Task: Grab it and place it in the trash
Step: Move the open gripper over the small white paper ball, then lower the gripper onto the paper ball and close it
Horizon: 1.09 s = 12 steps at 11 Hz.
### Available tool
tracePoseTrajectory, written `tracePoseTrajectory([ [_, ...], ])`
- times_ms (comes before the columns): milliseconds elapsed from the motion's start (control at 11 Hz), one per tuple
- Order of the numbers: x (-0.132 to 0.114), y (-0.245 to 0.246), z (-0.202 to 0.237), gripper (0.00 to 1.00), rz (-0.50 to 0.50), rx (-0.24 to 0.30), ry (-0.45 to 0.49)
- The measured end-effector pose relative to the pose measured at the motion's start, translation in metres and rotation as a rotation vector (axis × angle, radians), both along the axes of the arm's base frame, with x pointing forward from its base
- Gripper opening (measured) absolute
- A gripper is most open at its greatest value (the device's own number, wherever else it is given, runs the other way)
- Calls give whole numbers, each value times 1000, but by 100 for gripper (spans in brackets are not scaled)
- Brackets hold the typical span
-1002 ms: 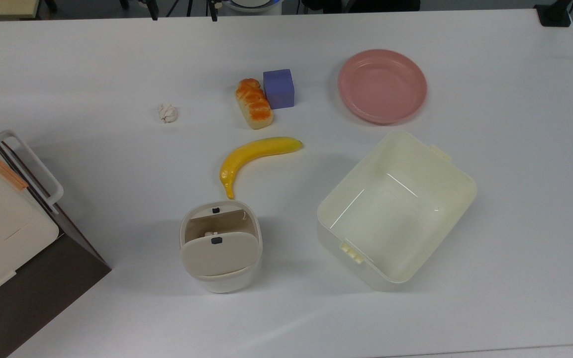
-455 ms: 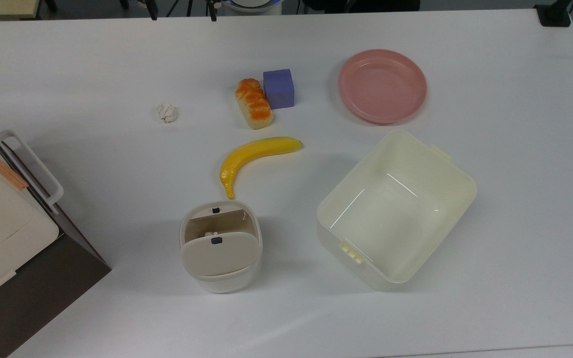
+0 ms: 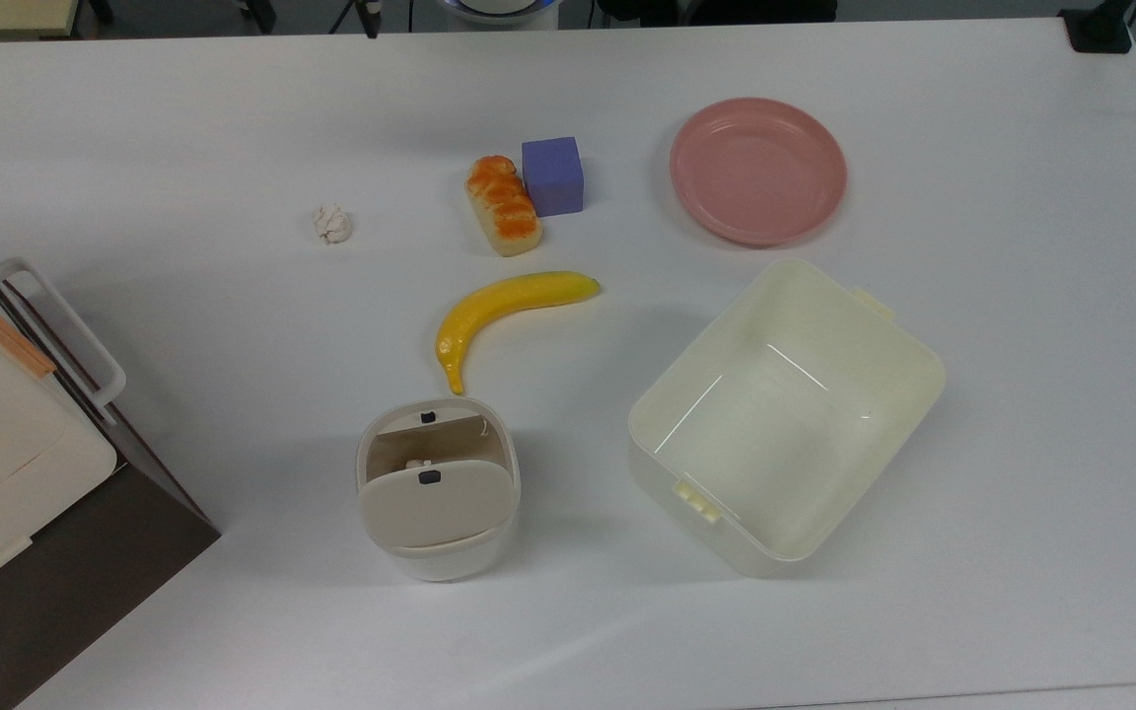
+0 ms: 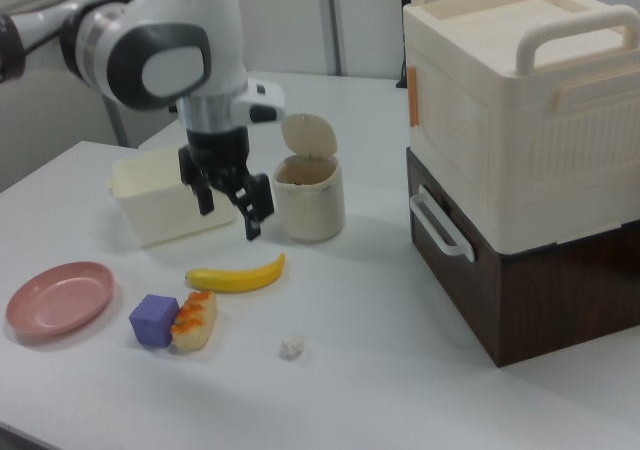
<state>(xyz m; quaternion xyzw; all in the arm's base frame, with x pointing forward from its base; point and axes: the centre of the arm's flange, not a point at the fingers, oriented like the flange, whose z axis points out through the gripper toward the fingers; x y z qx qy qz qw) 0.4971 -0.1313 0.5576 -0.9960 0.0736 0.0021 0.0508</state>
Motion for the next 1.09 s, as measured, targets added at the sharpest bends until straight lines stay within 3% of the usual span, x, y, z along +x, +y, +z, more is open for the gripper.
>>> tracePoseTrajectory([
  [364,-4,-10,-69,100,-19,5,58],
  [820,45,-16,-188,100,-34,-82,97],
  [1093,52,-20,-210,100,-30,-106,105],
])
